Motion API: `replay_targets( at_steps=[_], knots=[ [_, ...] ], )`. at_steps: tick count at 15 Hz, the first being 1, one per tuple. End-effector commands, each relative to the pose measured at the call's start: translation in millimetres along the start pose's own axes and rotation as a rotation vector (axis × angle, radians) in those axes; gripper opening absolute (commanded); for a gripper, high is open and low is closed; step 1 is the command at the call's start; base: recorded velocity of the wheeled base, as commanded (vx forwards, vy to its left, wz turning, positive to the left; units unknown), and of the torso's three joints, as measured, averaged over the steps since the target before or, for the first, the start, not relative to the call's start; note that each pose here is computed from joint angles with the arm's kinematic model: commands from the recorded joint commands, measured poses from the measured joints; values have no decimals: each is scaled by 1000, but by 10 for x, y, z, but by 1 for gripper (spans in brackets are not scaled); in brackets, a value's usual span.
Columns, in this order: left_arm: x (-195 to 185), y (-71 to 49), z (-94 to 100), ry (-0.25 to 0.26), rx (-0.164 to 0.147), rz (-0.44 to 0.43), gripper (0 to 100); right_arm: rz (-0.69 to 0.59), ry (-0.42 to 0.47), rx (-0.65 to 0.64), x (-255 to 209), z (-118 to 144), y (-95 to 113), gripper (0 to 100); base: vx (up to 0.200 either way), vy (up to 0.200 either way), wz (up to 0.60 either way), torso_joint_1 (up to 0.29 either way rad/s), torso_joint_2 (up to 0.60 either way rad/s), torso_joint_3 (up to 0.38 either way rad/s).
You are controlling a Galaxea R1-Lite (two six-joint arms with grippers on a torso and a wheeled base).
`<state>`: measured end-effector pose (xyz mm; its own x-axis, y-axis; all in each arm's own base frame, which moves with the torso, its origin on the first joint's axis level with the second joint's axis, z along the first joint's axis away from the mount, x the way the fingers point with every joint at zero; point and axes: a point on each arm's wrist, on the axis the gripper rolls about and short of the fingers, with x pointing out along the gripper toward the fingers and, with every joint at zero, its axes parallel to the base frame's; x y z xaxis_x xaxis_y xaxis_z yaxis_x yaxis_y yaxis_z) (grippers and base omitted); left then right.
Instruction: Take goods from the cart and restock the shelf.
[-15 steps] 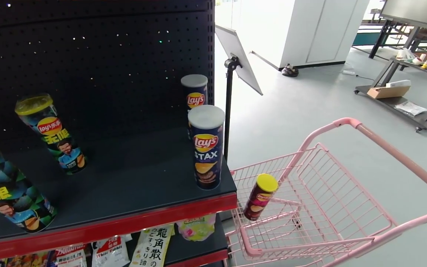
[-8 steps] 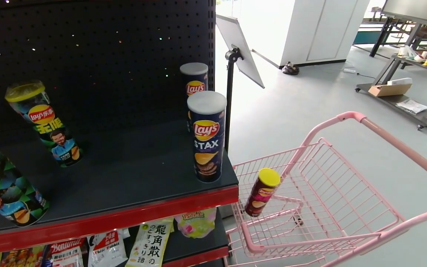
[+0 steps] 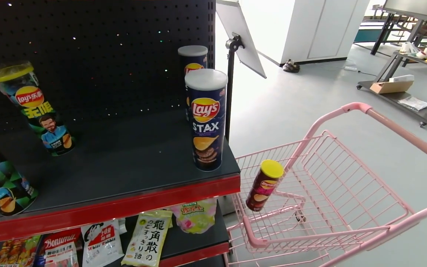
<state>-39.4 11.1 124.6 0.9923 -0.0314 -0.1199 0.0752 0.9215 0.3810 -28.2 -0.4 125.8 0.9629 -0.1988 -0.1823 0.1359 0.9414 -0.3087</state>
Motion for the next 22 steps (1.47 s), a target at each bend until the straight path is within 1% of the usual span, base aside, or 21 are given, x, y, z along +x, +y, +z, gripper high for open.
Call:
replay_targets(
  at_steps=[1,4,10,13,14,16,17,18,19,20,22],
  knots=[
    [5,-3,-6,2,1,2,100,2,4,0,6,-12,4,100,0,0,0,-129,373,242],
    [7,-2,-4,2,0,2,100,3,9,-2,15,-29,11,100,0,0,0,-152,424,276],
    [7,-1,-2,0,1,2,100,2,10,-2,14,-31,11,100,0,0,0,-178,545,360],
    [7,1,5,-7,-2,5,100,2,10,0,14,-31,11,100,0,0,0,-128,461,333],
    [7,4,12,-14,-11,8,100,3,9,0,17,-22,9,100,0,0,0,-46,188,129],
    [10,3,8,-13,-23,10,100,-1,0,9,76,93,-19,100,0,0,0,-27,88,66],
    [10,4,8,-11,-43,15,100,-10,-36,18,286,402,-86,100,0,0,0,0,0,0],
    [12,3,4,-8,-54,18,100,2,-62,52,528,703,-143,100,0,0,0,0,0,0],
    [12,3,3,-7,-64,18,100,62,-70,102,773,915,-150,100,0,0,0,0,0,0],
    [14,0,0,-8,-85,11,100,140,-71,115,960,1052,-106,100,0,0,0,0,0,0],
    [2,10,20,-15,-151,20,100,307,-29,96,1196,1156,77,100,0,0,0,0,0,0]
  ],
)
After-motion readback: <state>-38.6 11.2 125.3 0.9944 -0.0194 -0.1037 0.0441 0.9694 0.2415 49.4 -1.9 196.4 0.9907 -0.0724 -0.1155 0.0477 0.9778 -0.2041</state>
